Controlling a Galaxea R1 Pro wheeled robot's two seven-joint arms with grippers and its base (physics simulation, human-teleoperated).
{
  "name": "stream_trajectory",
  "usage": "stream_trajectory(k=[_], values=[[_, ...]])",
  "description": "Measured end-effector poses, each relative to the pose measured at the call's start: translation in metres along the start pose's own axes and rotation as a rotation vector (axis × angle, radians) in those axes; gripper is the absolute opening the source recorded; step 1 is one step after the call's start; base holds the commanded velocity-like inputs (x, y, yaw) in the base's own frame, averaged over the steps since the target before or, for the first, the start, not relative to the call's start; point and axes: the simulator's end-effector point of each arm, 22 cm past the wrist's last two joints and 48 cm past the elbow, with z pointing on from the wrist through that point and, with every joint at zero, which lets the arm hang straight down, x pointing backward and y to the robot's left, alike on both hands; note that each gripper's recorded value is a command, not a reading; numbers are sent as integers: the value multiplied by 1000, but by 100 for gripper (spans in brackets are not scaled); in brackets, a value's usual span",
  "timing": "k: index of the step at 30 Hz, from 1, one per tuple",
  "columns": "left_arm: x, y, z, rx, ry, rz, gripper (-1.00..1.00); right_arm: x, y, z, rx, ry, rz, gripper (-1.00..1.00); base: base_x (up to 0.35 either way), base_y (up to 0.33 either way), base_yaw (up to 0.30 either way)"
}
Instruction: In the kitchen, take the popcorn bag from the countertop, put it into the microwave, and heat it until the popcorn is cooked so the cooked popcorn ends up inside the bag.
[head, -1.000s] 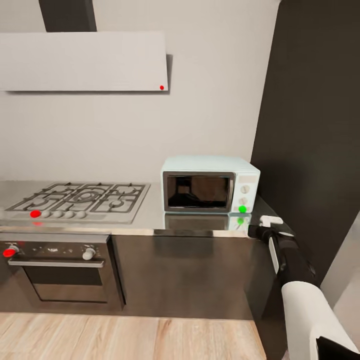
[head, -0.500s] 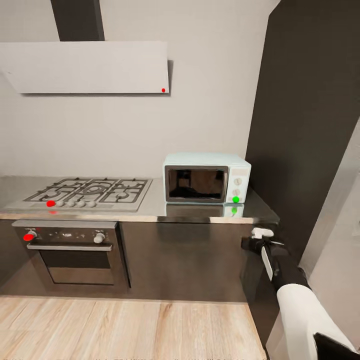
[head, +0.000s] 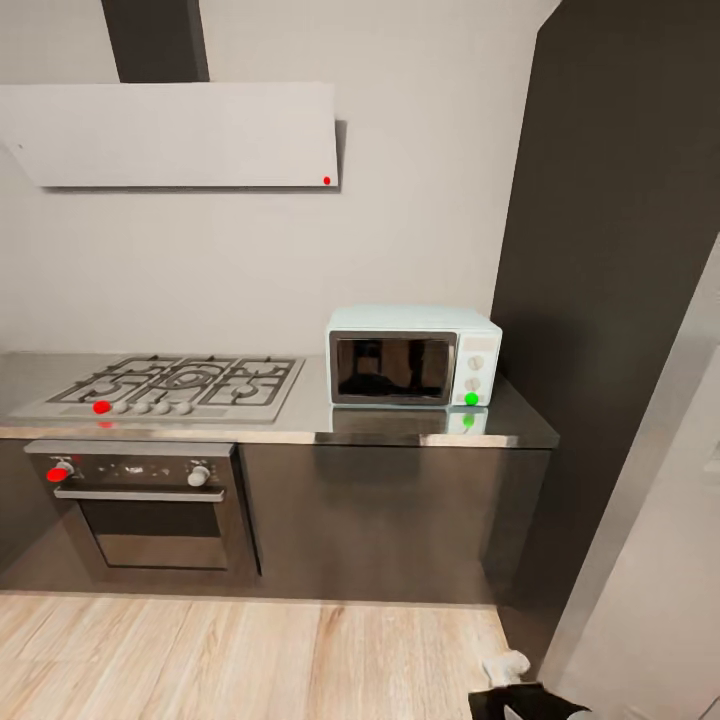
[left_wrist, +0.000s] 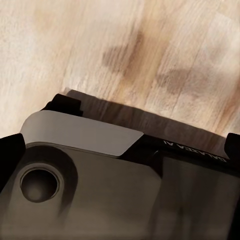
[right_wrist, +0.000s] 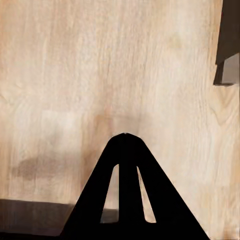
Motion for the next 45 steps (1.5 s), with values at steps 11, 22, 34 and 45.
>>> stream_trajectory(k=[11, 22, 34, 45], values=[[0, 1, 0, -2, 0, -2, 100, 295, -7, -27, 10, 232, 56, -100, 0, 0, 0], [-12, 21, 0, -31, -20, 16, 100, 296, 15, -27, -5, 231, 84, -100, 0, 0, 0], [-12, 21, 0, -31, -21, 16, 100, 296, 15, -27, -5, 231, 83, -100, 0, 0, 0], [-12, 21, 0, -31, -21, 16, 100, 296, 15, -27, -5, 231, 80, -100, 0, 0, 0]])
